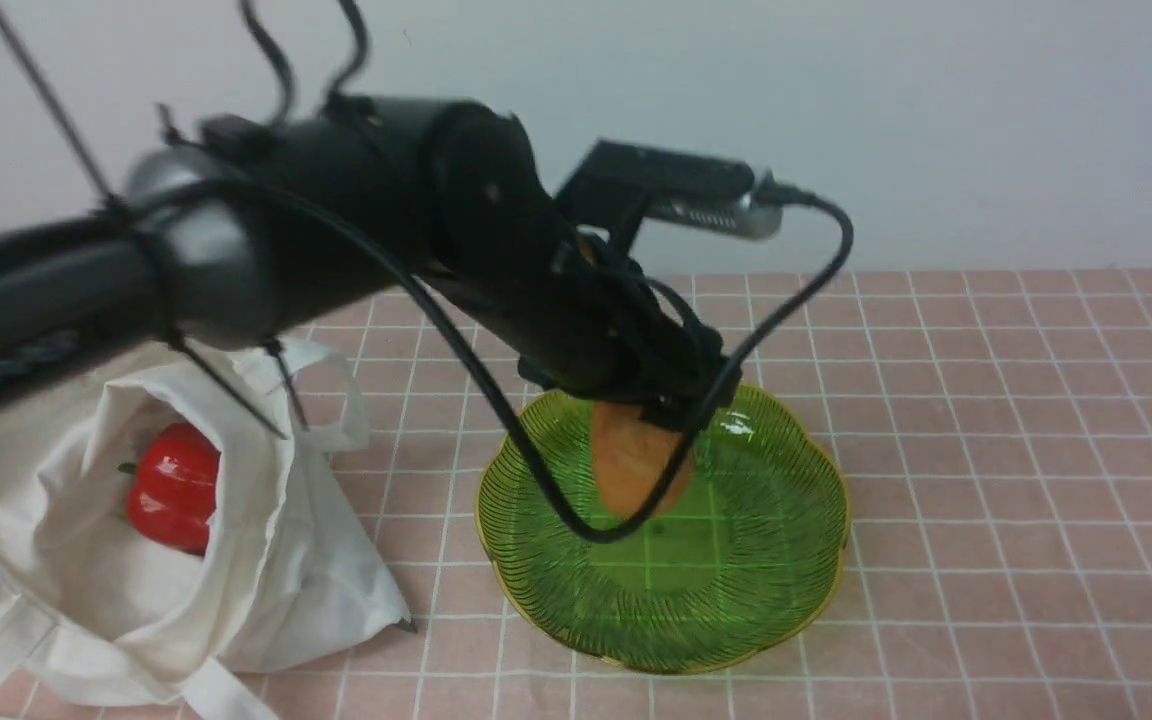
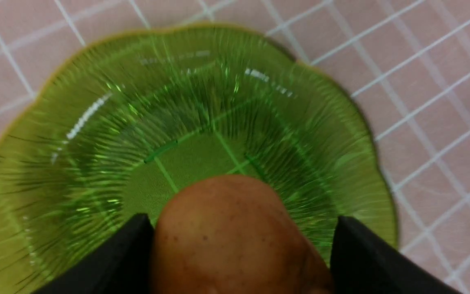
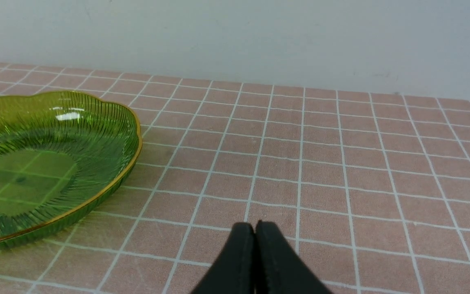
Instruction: Take vegetables from bag on pink coffee tablecloth place on plate.
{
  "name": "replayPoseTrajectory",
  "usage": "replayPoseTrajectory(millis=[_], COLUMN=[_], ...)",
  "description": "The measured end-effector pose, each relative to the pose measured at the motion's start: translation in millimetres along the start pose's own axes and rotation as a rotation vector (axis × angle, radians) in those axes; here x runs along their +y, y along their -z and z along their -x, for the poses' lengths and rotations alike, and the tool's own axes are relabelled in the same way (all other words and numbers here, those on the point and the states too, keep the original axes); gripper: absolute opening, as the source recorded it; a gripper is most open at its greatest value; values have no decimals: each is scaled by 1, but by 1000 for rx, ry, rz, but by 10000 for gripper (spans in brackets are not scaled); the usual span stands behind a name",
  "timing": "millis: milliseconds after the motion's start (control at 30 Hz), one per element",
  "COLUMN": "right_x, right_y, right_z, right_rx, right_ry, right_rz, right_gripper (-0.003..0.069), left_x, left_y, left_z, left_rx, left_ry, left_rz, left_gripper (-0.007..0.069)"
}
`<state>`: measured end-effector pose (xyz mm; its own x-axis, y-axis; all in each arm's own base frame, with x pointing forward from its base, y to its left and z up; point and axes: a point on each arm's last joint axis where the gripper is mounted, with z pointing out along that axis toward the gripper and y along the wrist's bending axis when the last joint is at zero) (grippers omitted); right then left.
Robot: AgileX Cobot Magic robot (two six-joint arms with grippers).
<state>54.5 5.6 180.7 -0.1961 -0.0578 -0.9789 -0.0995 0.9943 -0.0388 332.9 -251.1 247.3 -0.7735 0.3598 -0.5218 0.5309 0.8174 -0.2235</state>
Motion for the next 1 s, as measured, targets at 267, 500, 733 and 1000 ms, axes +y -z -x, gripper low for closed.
replayPoseTrajectory(millis=[267,500,733,1000], right_x=[0,0,0,0], right_y=[0,0,0,0], right_z=[0,0,0,0], right_rx=[0,0,0,0], right_ry=[0,0,0,0], right_rz=[0,0,0,0], right_gripper=[-15,-15,-15,-15], left_x=[8,6,-1,-16], left_y=[-37,-33,26,192], left_z=[-10,-10,8,0], left_rx=[79,98,82,-233], left_ry=[15,12,-58,-102], left_rz=[14,9,65,165], left_gripper=[581,683,501,4])
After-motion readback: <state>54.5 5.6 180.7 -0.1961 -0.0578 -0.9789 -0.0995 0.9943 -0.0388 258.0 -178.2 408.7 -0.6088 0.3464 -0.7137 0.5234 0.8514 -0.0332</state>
